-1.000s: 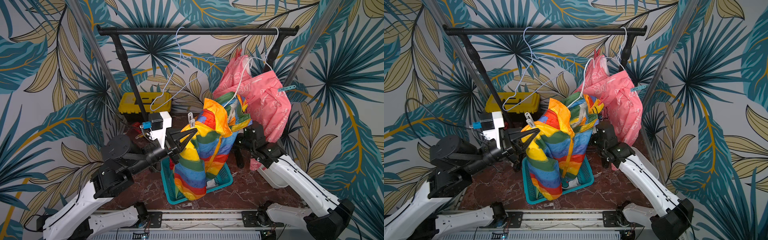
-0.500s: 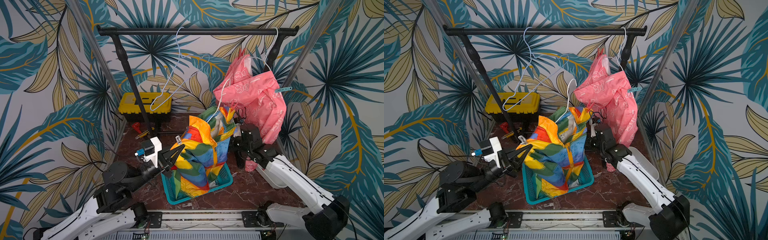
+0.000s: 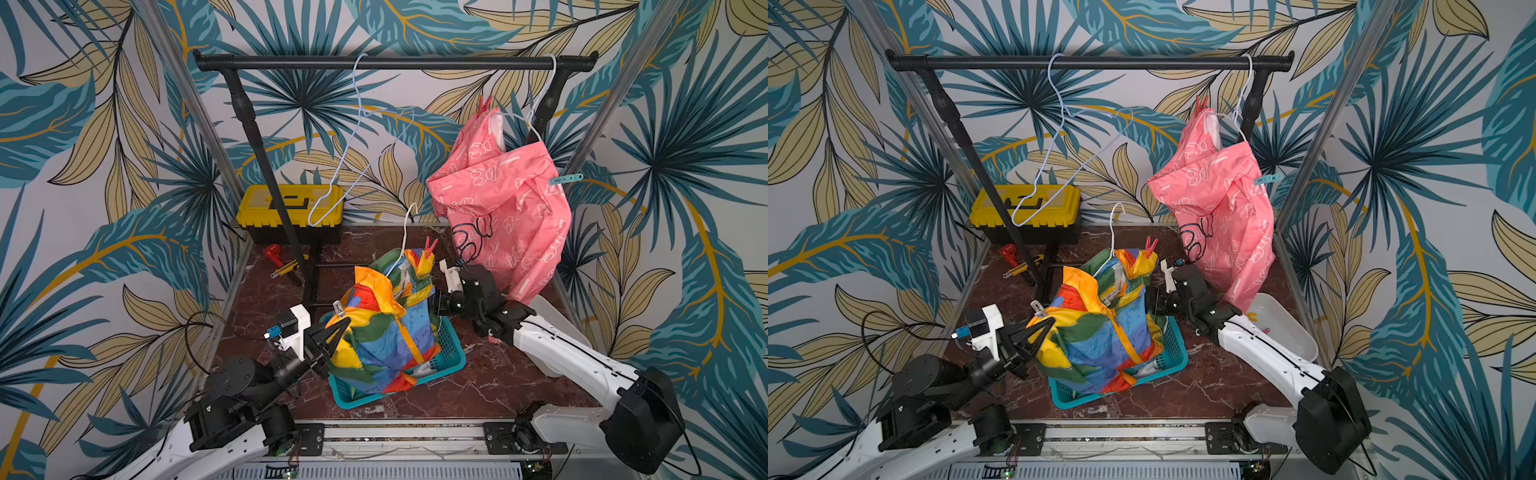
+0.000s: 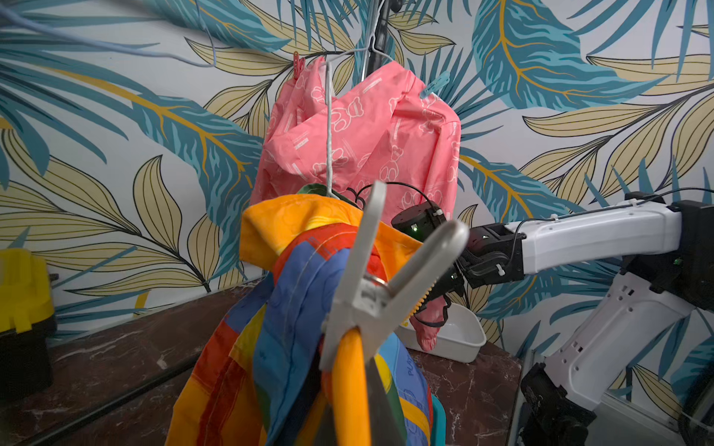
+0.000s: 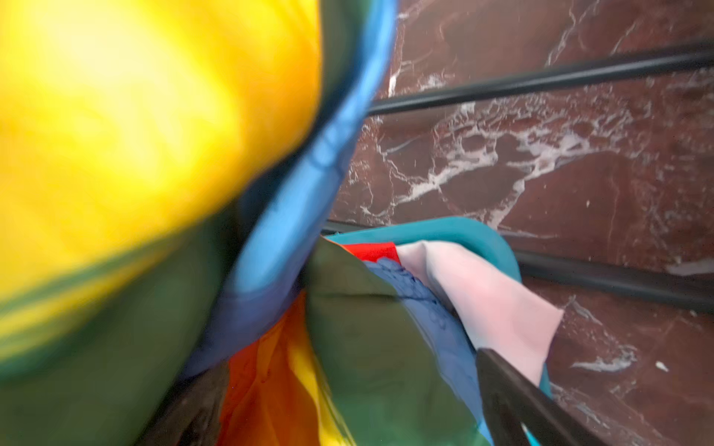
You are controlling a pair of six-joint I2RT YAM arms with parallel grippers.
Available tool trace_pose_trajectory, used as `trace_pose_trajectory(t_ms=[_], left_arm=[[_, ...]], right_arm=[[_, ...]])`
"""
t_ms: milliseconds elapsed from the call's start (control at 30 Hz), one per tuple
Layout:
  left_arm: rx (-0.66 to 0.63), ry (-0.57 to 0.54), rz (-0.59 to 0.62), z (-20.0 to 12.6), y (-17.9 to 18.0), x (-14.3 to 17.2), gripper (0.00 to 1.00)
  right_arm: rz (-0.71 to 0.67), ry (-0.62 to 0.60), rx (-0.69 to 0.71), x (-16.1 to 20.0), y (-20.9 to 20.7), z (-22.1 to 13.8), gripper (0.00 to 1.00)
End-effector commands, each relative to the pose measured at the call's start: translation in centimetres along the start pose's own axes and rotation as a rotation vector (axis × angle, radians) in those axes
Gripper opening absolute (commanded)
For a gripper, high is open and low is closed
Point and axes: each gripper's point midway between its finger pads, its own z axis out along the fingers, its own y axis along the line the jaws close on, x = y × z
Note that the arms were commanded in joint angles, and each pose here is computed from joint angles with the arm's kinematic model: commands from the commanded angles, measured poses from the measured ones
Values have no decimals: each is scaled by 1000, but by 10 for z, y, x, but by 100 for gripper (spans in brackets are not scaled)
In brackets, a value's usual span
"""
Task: Remove the clothespins securing jackets to the hanger
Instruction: Adjust the jacket in the basket.
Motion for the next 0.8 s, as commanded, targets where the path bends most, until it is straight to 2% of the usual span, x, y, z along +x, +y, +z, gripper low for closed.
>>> trace_pose_trajectory(t_ms=[0, 167, 267, 400, 467, 567, 700, 767], left_arm=[[22, 6, -42, -2, -2, 10, 0], [23, 51, -57, 13, -2, 26, 0], [11, 26, -38, 21, 1, 33, 0], [-22, -60, 19, 21, 12, 48, 0], [-58, -90, 28, 19, 20, 51, 0], [-87, -67, 50, 22, 27, 65, 0], [-81, -16, 57, 27, 27, 83, 0], [-118, 11, 75, 29, 35, 95, 0]], right_arm=[[21, -43, 1, -2, 0, -10, 99], [3, -98, 178, -8, -24, -48, 99], [-41, -56, 232, -5, -24, -69, 99], [-78, -68, 283, 0, -29, -91, 99], [-92, -74, 267, 1, -26, -98, 100], [-87, -20, 194, 13, -15, -94, 99], [-83, 93, 133, 43, -2, -70, 84], [-96, 134, 103, 56, 7, -60, 76]])
